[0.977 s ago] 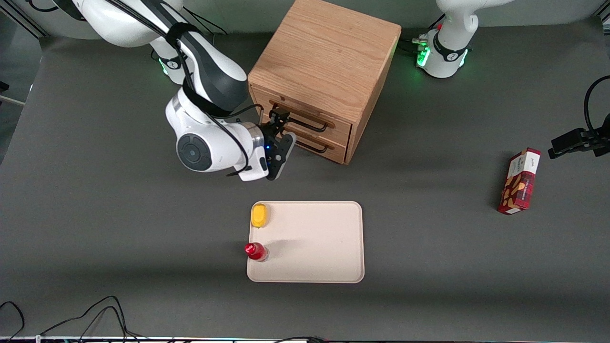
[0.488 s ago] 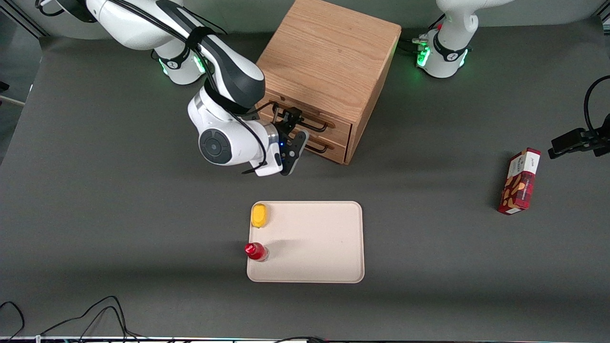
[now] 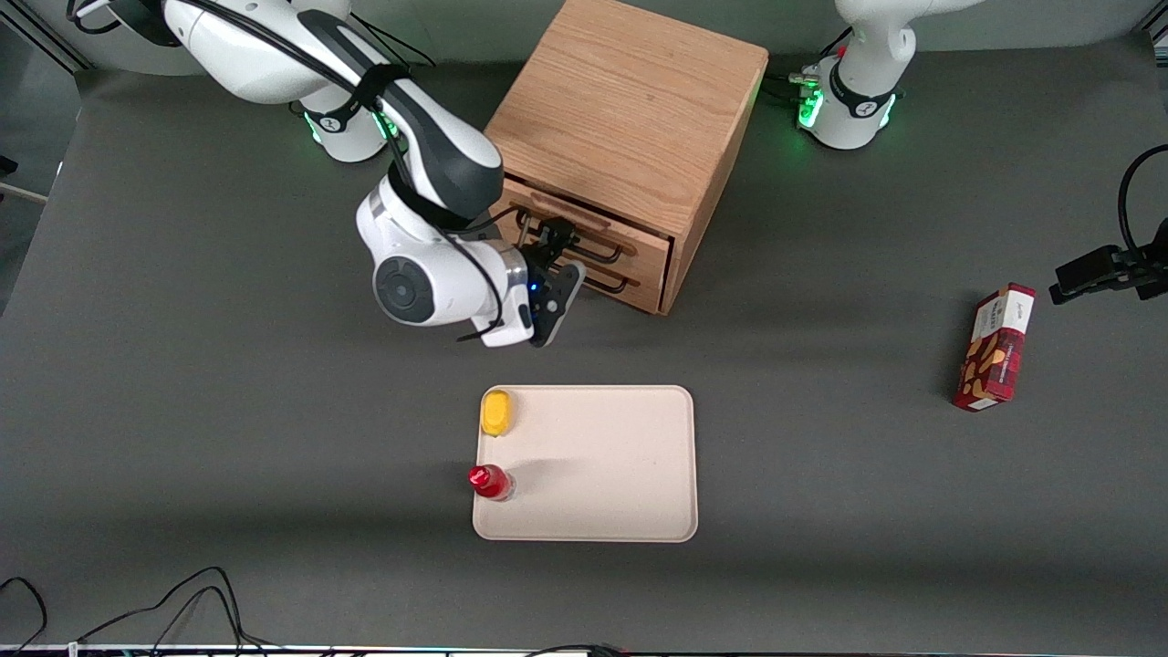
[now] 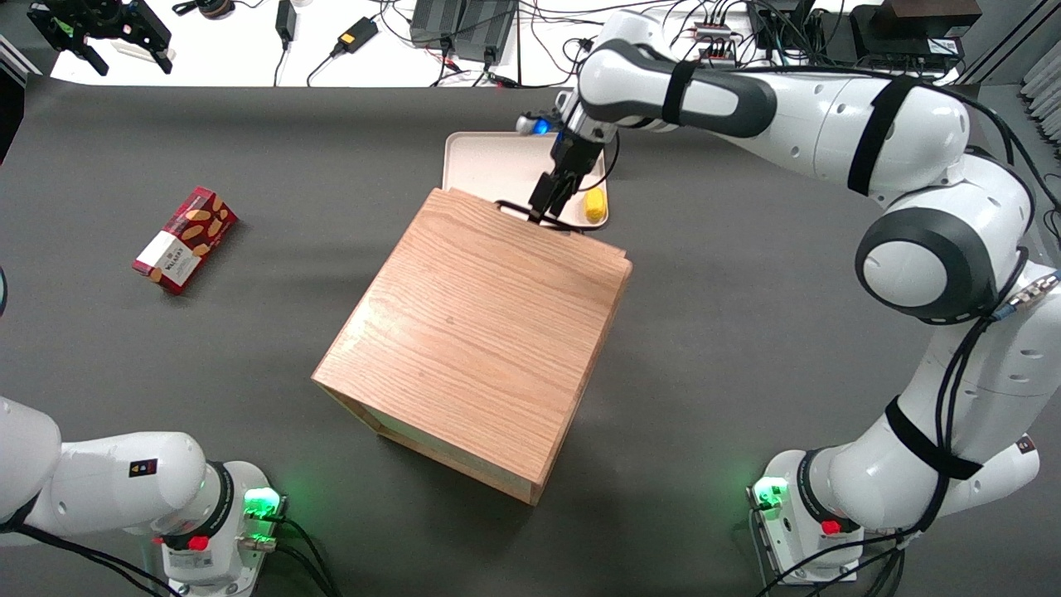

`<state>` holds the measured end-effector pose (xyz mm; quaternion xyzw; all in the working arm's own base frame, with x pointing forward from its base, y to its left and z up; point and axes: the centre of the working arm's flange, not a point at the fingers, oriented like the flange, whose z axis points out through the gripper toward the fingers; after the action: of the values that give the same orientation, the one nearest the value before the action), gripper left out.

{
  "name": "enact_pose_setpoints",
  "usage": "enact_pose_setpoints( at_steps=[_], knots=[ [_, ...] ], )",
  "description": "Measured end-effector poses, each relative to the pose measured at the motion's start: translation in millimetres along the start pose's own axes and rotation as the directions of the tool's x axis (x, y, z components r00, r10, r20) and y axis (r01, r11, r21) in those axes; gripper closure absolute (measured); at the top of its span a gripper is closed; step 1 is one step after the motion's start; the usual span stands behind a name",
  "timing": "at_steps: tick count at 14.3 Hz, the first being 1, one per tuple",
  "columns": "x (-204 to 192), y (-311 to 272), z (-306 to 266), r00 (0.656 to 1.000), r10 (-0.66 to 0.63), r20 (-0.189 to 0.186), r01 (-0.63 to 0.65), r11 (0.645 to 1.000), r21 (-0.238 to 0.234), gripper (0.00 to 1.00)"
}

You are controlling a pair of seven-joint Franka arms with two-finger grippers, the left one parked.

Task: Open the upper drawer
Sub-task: 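Pull the upper drawer outward by its handle with the right gripper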

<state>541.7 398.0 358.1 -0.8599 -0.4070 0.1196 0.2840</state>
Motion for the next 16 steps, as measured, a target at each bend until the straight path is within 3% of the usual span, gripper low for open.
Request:
enact_pose_setpoints(
  at_steps=[4,10,16],
  knots=[
    [3.6,42.4,-23.0,0.998,0.044,-0.051,-0.044,0.999,-0.011,0.0],
    [9.7,76.8,-52.5,0.996,0.065,-0.063,-0.065,0.998,-0.006,0.0],
    [14.8,109.7,-78.4,0.989,0.087,-0.117,-0.091,0.995,-0.029,0.0]
  ],
)
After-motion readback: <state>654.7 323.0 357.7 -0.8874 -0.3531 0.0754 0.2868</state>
